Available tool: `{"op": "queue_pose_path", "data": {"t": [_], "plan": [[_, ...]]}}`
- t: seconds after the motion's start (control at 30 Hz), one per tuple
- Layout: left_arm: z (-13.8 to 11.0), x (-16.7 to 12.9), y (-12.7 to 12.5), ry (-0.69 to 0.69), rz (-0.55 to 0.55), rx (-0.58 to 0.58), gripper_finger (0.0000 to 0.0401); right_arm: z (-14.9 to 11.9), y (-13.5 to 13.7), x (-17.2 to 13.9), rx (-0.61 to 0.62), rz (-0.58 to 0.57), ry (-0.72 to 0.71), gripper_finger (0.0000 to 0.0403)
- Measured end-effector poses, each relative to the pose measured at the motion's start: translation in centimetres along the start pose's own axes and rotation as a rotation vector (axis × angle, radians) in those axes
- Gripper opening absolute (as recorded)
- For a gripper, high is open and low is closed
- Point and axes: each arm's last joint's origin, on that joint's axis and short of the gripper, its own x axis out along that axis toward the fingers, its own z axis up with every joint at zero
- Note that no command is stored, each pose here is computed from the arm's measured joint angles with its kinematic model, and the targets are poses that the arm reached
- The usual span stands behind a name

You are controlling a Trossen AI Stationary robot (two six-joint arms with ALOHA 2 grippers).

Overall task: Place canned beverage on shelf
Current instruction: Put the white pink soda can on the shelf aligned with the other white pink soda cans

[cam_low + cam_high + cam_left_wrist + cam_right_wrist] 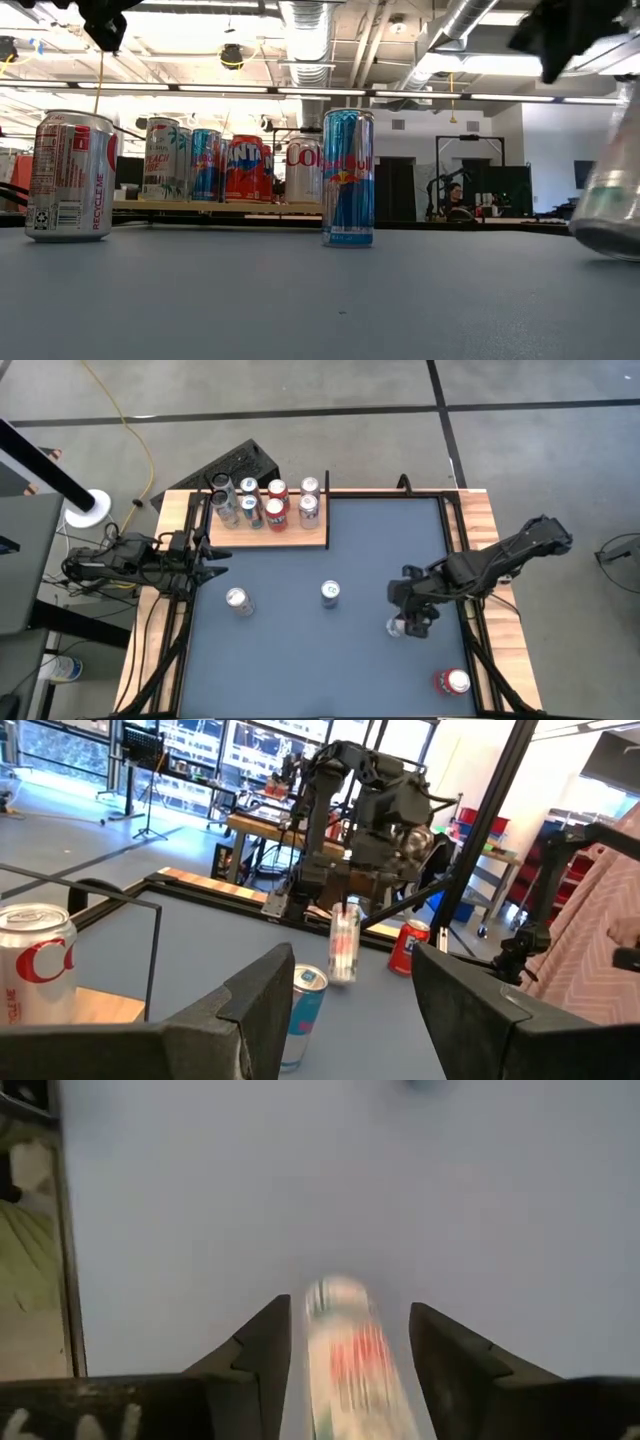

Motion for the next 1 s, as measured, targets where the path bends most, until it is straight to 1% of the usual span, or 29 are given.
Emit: {"op": "queue_pose_path", "data": {"t": [0.13,0.27,0.33,0.43,0.53,0.6,0.67,0.73,0.9,1.0], "plan": [[-0.1,0.0,0.0,0.007,-0.003,-0.003,0.0191,1.6,0.6,1.8,-0.074,0.026,-0.047,0.0170],[-0.1,0.0,0.0,0.008,-0.003,-0.005,0.0191,2.7,1.1,1.9,-0.092,0.019,-0.023,0.0150],[-0.1,0.0,0.0,0.012,-0.003,-0.009,0.0191,2.3,1.2,1.6,-0.057,0.010,0.060,0.0137],[-0.2,0.0,0.0,0.026,-0.013,-0.011,0.0191,0.6,1.4,1.3,0.031,-0.030,0.253,0.0119],[-0.3,0.0,0.0,0.036,-0.016,-0.001,0.0191,-1.4,1.5,0.7,0.125,-0.136,0.412,0.0111],[-0.4,0.0,0.0,0.041,-0.014,0.011,0.0191,-2.2,1.5,0.5,0.153,-0.181,0.466,0.0114],[-0.4,0.0,0.0,0.041,-0.014,0.017,0.0191,-2.8,1.8,0.9,0.145,-0.195,0.486,0.0125],[-0.3,0.0,0.0,0.040,-0.014,0.017,0.0191,-3.5,2.2,1.3,0.116,-0.200,0.498,0.0146],[-0.4,0.0,0.0,0.041,-0.015,0.017,0.0191,-5.2,2.5,3.2,0.057,-0.262,0.546,0.0228],[-0.4,0.0,0.0,0.041,-0.015,0.017,0.0191,-5.6,2.4,4.3,0.037,-0.316,0.564,0.0279]]}}
